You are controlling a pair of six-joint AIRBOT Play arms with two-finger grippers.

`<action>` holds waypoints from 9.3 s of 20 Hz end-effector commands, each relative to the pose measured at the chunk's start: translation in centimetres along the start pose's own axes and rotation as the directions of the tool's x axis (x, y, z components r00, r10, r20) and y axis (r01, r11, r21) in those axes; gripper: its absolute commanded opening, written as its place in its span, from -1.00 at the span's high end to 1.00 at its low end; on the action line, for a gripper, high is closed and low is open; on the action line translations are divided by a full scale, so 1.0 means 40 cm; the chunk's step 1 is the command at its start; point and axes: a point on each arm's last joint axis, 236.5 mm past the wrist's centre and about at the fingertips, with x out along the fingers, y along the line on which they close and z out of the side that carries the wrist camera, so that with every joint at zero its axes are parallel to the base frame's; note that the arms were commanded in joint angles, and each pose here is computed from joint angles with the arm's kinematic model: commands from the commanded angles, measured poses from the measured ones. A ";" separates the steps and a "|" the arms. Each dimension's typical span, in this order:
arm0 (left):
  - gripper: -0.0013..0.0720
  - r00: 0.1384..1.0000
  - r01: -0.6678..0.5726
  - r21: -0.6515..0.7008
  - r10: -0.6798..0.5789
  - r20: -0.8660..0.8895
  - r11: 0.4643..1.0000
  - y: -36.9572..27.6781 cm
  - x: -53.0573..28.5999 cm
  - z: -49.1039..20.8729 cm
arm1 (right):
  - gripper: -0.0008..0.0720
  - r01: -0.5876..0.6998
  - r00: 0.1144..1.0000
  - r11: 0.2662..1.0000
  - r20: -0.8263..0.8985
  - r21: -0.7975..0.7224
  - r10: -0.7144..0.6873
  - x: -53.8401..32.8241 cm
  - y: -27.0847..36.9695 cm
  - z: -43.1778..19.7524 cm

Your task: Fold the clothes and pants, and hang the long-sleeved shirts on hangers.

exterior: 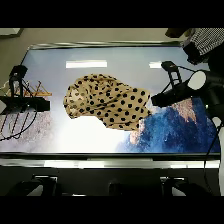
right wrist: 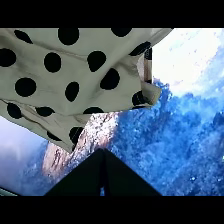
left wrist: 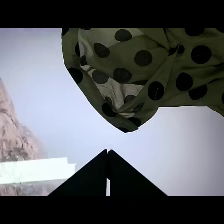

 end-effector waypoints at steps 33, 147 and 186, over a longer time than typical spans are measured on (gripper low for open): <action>0.89 0.883 0.252 -0.573 -0.427 -0.192 0.780 -0.059 0.485 -0.164 | -0.93 -0.042 0.992 0.969 -0.107 0.245 0.070 0.110 0.019 -0.092; 0.90 0.426 0.257 0.077 -0.185 0.886 0.963 -0.211 -1.139 0.321 | 0.90 -0.236 0.239 0.960 0.967 0.149 -0.091 -1.262 0.247 -0.011; -0.49 0.960 0.140 -0.261 -0.196 -0.202 0.955 -0.223 0.133 -0.080 | -0.52 0.113 0.990 0.746 -0.142 0.656 -0.024 0.012 -0.204 -0.199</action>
